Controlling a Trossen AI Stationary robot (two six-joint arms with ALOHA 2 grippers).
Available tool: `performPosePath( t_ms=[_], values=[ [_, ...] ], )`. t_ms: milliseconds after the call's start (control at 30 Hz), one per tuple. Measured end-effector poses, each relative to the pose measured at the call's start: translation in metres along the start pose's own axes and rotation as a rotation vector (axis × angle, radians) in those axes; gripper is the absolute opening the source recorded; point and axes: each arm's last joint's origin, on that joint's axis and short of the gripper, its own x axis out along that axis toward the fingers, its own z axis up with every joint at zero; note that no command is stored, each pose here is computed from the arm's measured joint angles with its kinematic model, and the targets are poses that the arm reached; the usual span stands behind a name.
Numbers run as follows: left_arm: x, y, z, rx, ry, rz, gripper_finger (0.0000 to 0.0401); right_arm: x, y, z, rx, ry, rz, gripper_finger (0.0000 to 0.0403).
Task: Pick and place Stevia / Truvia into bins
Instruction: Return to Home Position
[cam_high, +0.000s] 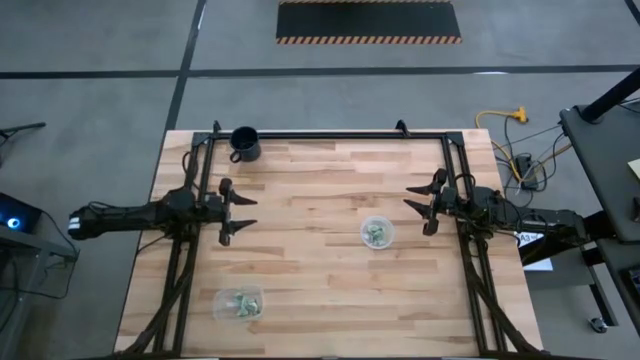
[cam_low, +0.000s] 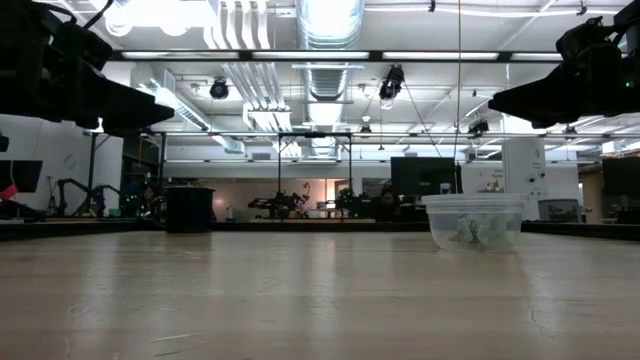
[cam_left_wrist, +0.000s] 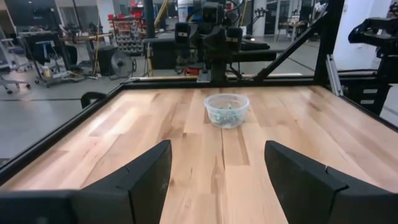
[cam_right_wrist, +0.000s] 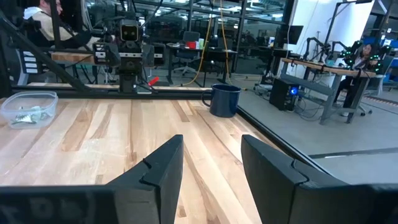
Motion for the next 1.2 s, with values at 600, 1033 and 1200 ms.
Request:
performPosePath(
  t_ms=[600,1033,1200],
  values=[
    [0.0019,-0.0001,-0.0024,-0.001,0.028,-0.002,0.0240,0.0000,0.0000,0.0001,0.000,0.000,0.000,0.0153],
    [0.0020,0.0000,-0.0025,-0.001,0.030,-0.002,0.0240,0.0000,0.0000,0.0000,0.000,0.000,0.000,0.0153],
    [0.0020,0.0000,-0.0025,-0.001,0.030,-0.002,0.0240,0.0000,0.0000,0.0001,0.000,0.000,0.000,0.0153]
  ],
)
